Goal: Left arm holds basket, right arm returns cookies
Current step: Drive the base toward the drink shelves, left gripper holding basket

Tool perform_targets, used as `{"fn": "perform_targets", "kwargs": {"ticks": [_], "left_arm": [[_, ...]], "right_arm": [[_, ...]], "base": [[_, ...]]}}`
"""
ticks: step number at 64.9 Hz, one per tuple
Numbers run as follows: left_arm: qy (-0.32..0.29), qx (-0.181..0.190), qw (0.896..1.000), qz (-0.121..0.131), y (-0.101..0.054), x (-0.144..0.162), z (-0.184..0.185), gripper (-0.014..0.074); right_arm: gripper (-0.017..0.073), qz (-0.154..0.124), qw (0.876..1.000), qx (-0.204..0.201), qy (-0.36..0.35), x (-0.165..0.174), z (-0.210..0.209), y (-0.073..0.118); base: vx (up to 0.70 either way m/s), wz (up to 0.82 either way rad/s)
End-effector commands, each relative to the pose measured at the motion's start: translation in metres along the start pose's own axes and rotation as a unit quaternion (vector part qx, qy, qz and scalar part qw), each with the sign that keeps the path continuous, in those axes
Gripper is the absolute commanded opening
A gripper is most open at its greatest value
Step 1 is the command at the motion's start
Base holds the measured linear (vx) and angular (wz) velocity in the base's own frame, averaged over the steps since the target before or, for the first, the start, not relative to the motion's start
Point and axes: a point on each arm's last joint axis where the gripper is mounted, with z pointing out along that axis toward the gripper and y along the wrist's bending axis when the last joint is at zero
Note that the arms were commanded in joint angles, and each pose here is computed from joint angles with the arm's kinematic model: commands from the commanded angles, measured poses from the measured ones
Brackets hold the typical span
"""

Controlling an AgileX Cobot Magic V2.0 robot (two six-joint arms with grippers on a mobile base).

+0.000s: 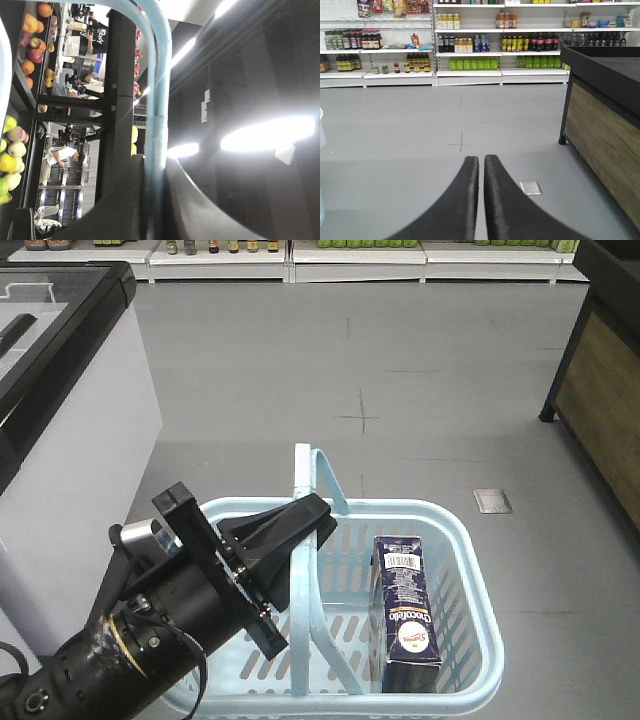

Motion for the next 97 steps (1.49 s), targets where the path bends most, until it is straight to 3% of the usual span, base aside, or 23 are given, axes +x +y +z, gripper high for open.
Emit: {"fn": "perform_targets", "kwargs": {"ticks": [1, 97], "left_arm": [[0.046, 0.168, 0.985, -0.002, -0.0414, 0.0124, -0.0022, -0.0003], [0.047, 0.167, 0.985, -0.002, -0.0414, 0.0125, -0.0022, -0.0003]], "right_arm": [[-0.0006, -0.007, 0.999, 0.006, -0.032, -0.0013, 0.0001, -0.001], [-0.0006, -0.007, 0.999, 0.006, -0.031, -0.0011, 0.0003, -0.001]], "base": [[0.44, -0.04], [0.52, -0.02]]}}
